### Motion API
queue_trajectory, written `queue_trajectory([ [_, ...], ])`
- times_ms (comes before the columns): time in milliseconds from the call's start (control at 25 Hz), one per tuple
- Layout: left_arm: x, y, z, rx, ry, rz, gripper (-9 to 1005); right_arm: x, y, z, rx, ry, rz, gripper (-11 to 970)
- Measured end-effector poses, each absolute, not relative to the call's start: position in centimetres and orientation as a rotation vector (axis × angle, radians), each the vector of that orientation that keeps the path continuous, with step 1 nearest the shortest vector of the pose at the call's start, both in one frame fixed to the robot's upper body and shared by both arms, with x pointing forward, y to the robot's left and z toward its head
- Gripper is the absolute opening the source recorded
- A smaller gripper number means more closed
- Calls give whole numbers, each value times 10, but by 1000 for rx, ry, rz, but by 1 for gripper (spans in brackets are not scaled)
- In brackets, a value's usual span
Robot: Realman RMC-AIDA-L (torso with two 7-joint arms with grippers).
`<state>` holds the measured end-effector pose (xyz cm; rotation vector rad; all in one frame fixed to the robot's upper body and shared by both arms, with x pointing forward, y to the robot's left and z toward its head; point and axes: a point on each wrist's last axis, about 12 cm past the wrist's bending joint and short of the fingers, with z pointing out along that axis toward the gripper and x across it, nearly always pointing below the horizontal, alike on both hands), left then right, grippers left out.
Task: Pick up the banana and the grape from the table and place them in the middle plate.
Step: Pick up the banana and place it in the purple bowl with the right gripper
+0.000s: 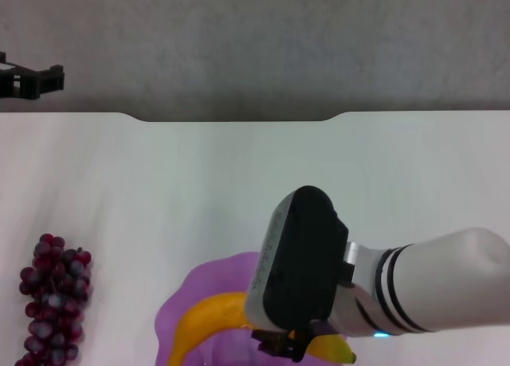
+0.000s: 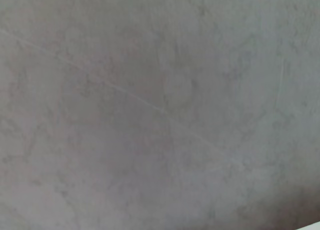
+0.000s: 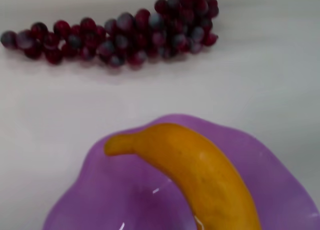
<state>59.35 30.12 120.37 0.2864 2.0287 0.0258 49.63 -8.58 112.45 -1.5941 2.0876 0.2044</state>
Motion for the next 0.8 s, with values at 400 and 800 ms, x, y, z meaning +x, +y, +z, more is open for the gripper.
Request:
queue_trajectory([
  [400,594,300,1205,289,2026,24,853,508,-94,1114,-1563,2152,177,628],
  [800,595,300,1205,290,2026,23,853,511,-92,1112,-1570,2160,176,641],
])
